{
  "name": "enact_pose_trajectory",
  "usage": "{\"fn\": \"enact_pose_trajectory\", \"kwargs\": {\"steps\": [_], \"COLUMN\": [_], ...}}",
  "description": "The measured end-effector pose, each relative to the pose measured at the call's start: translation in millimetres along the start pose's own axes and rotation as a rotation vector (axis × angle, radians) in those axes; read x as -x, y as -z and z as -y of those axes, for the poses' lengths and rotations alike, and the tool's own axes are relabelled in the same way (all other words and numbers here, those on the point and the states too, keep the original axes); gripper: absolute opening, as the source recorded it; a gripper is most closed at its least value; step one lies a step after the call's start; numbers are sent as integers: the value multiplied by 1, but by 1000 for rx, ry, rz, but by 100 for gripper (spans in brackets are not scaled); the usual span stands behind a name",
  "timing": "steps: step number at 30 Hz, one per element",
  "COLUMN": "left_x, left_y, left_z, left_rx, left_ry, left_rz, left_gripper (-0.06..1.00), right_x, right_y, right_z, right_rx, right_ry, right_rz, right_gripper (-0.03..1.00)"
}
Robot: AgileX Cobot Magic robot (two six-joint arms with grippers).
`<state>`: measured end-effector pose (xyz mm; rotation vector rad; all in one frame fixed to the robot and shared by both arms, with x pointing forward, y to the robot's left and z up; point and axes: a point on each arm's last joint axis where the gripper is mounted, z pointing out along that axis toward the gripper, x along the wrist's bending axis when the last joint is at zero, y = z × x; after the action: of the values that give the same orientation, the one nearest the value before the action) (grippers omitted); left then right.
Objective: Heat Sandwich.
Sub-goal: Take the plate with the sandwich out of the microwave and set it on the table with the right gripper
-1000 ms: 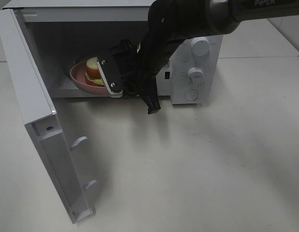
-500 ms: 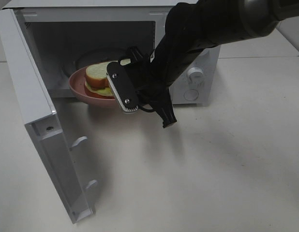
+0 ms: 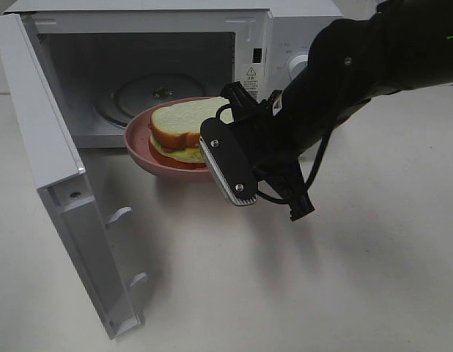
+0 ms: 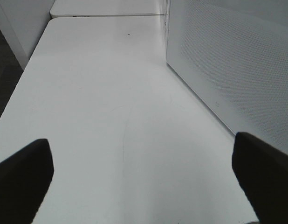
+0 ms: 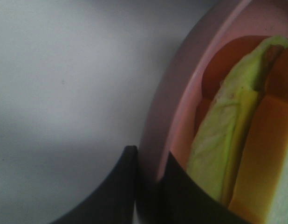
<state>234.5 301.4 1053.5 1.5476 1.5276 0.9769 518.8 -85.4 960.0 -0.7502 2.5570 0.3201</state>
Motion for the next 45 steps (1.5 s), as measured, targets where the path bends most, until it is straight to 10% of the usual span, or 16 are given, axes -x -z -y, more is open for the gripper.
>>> {"fn": "enact_pose_trajectory", "kwargs": {"steps": [45], "left_x": [0], "left_y": [0], "left_z": [0], "left_rx": [0], "left_ry": [0], "left_rz": [0], "left_gripper": [99], "right_x": [-123], "right_y": [116], "right_z": [5], "right_rx": [8], "right_ry": [-54], "right_rz": [121], "right_gripper": [10]}}
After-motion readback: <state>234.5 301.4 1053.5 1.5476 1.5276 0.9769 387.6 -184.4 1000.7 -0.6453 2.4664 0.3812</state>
